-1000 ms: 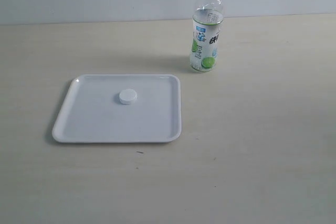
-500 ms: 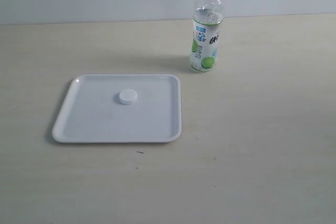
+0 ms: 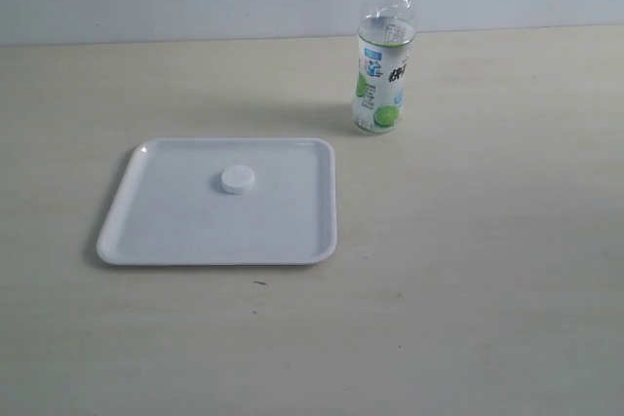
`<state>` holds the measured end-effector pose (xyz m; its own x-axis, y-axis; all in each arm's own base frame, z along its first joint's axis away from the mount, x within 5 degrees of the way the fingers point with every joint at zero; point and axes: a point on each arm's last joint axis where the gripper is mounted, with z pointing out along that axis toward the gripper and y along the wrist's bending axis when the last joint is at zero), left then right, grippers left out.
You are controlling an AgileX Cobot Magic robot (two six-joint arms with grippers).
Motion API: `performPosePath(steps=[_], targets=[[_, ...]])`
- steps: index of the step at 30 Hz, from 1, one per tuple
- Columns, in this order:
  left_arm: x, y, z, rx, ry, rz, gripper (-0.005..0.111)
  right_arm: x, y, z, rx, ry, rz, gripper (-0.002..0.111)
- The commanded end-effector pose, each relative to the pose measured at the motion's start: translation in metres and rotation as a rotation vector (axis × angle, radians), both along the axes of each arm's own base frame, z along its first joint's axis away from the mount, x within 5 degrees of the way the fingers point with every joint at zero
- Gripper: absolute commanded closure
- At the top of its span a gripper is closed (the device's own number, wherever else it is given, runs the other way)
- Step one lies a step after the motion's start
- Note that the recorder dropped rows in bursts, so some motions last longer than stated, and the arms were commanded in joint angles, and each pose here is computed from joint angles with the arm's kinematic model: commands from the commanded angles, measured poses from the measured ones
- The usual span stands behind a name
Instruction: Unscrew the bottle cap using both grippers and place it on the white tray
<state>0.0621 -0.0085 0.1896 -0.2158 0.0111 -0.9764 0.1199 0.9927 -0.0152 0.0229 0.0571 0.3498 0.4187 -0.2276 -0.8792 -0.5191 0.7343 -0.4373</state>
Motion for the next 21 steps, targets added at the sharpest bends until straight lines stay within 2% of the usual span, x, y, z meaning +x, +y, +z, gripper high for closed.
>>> performPosePath(steps=[1,8,21], targets=[[-0.0065,0.0014,-0.0066,0.004,0.041,0.023,0.106,-0.0002,0.0,-0.0014,0.007,0.004,0.002,0.108],[-0.0094,0.0001,-0.0082,-0.031,0.053,0.016,0.106,-0.0002,0.0,-0.0014,0.007,0.004,0.002,0.108],[-0.0094,0.0001,-0.0082,-0.031,0.053,0.016,0.106,-0.0002,0.0,-0.0014,0.007,0.004,0.002,0.108]])
